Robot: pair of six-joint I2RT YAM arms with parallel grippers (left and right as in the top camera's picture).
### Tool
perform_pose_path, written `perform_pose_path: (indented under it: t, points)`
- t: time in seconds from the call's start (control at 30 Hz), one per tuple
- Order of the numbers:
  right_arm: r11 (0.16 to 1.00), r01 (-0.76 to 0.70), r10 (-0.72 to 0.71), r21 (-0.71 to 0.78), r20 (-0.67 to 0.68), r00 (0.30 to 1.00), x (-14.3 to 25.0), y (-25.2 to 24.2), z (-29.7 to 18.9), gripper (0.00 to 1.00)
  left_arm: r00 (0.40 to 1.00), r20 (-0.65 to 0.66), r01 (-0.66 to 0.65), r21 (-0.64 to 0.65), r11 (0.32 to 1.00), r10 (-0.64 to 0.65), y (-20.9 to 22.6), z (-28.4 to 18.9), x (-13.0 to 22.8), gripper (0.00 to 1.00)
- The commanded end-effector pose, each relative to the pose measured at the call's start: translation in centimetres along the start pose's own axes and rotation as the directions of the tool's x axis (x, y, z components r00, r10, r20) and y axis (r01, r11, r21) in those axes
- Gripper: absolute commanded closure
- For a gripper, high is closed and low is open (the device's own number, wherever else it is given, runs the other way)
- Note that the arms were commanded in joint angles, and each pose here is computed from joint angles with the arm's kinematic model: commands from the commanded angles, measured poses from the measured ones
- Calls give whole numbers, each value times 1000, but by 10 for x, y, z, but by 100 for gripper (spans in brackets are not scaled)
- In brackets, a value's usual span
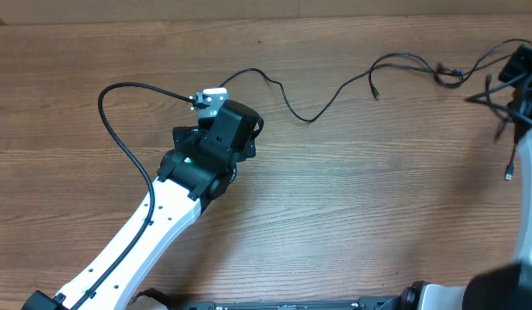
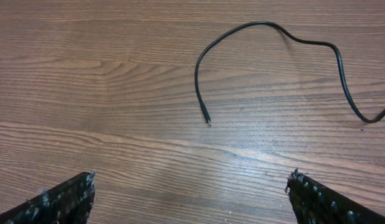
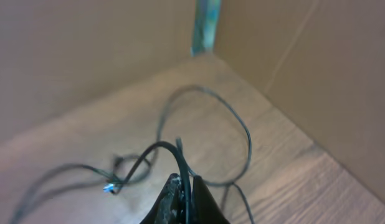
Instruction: Untangle cables
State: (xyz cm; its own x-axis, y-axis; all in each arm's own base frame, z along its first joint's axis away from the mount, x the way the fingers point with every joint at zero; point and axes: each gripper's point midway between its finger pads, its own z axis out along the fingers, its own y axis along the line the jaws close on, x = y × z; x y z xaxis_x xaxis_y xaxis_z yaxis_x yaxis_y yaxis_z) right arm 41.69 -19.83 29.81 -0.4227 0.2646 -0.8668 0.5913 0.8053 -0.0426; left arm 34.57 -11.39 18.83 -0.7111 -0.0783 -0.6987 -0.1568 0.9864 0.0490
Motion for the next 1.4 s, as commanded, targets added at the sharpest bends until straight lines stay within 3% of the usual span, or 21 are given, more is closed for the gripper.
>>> perform_pose_path:
  t: [0.0, 0.1, 0.27, 0.4, 0.5, 0.73, 0.93, 1.2, 1.23, 1.27, 1.33, 1.37]
  points:
    - [997, -37, 47, -67, 159, 986, -45, -4, -63, 96, 1000, -1, 8, -3, 1000, -8, 2, 2, -1, 0]
    - [998, -50, 54, -25, 187, 981, -51, -16, -78, 96, 1000, -1, 8, -3, 1000, -8, 2, 2, -1, 1]
    - [978, -72, 39, 195, 167, 985, -42, -54, -78, 96, 1000, -1, 7, -3, 1000, -7, 2, 2, -1, 0]
    - [891, -119, 40, 439, 184, 982, -40, -100, -88, 96, 1000, 0, 7, -4, 1000, -7, 2, 2, -1, 1]
    - [821, -178, 76, 543, 205, 976, -37, -130, -97, 96, 1000, 0, 7, -4, 1000, -7, 2, 2, -1, 0]
    - [693, -343, 293, 634, 188, 938, 4, -201, -94, 96, 1000, 1, 8, -3, 1000, -8, 2, 2, -2, 0]
    - [699, -376, 435, 609, 55, 899, 48, -236, -56, 96, 1000, 3, 9, -1, 1000, -9, 2, 2, -2, 0]
    - [703, -349, 489, 619, -65, 870, 86, -248, -12, 96, 999, 35, 29, 17, 999, -30, -3, 2, -10, 0]
    - [710, -347, 493, 612, -81, 866, 90, -246, -6, 89, 999, 38, 30, 19, 999, -31, -3, 2, -11, 1]
    - [715, -347, 495, 607, -89, 864, 92, -245, -2, 68, 999, 38, 31, 19, 999, -32, -3, 2, -11, 0]
    - [734, -359, 503, 576, -107, 857, 95, -239, 7, 3, 999, 36, 30, 19, 999, -31, -3, 2, -11, 0]
    - [750, -374, 510, 545, -117, 852, 94, -233, 11, 0, 999, 36, 30, 19, 999, -30, -3, 2, -11, 1]
